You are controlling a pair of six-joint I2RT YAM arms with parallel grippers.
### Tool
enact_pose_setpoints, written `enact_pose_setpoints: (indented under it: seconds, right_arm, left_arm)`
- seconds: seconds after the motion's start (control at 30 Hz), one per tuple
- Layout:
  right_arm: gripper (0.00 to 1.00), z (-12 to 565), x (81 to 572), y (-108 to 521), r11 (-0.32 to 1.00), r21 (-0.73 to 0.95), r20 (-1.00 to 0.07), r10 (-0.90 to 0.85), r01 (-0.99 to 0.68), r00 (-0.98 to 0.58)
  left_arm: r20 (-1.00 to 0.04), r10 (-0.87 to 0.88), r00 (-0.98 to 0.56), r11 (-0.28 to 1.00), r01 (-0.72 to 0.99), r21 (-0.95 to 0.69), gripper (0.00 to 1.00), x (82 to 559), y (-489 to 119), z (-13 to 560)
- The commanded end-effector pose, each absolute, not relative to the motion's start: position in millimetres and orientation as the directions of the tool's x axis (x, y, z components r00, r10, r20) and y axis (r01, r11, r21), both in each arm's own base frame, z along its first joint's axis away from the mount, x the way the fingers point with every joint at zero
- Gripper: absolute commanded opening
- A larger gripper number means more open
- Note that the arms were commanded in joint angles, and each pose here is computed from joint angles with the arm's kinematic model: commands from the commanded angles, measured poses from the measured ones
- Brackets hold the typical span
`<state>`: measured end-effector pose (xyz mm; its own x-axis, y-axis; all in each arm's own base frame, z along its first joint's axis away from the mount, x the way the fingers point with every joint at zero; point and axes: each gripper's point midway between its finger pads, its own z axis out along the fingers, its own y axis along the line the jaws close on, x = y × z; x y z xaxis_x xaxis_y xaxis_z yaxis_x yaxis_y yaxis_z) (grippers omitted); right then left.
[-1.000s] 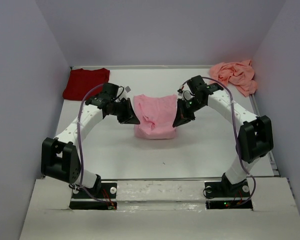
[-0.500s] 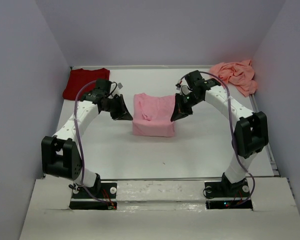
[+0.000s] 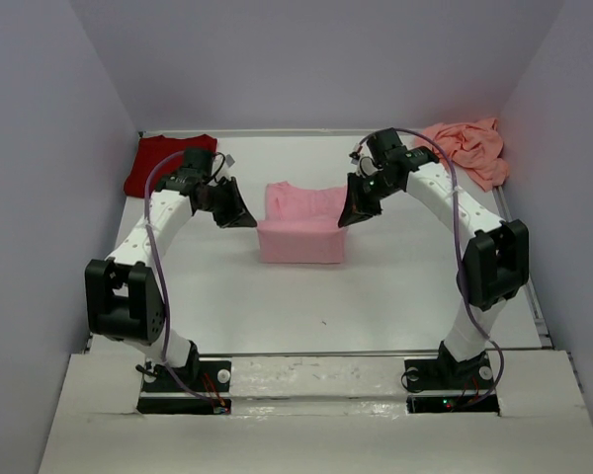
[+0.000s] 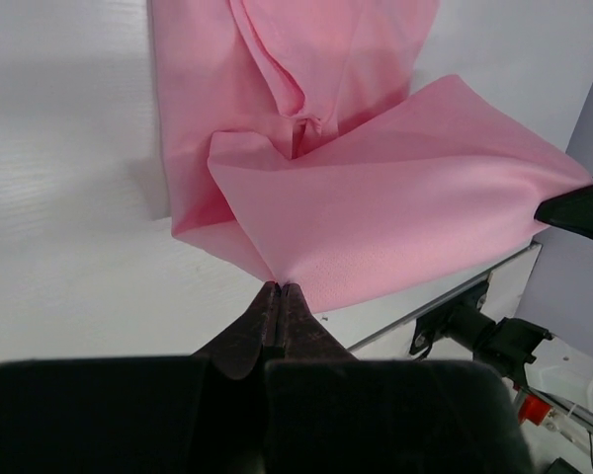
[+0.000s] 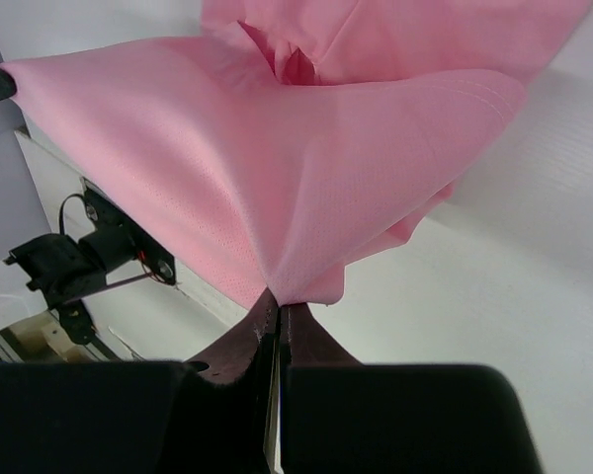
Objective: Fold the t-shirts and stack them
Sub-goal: Fold the tshirt
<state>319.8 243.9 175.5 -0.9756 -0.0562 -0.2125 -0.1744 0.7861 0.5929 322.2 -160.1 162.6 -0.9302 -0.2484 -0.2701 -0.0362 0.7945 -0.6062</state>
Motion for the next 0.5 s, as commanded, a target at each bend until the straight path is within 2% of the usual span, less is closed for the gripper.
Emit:
enact_pose_setpoints:
  seconds: [0.0, 0.47]
  right_arm:
    - [0.0, 188, 340, 237, 0.796, 0.57, -0.286, -0.042, -0.205, -0.957]
    - [0.0, 176, 365, 237, 0.804, 0.561, -0.286, -0.037, -0.199, -0.957]
  left_arm:
    - [-0.328, -0.262, -0.908, 0.78, 0.001, -0.625, 0.0, 344, -163, 184]
    - [-0.342, -0.272, -0.9, 0.766, 0.013, -0.643, 0.0, 402, -175, 175]
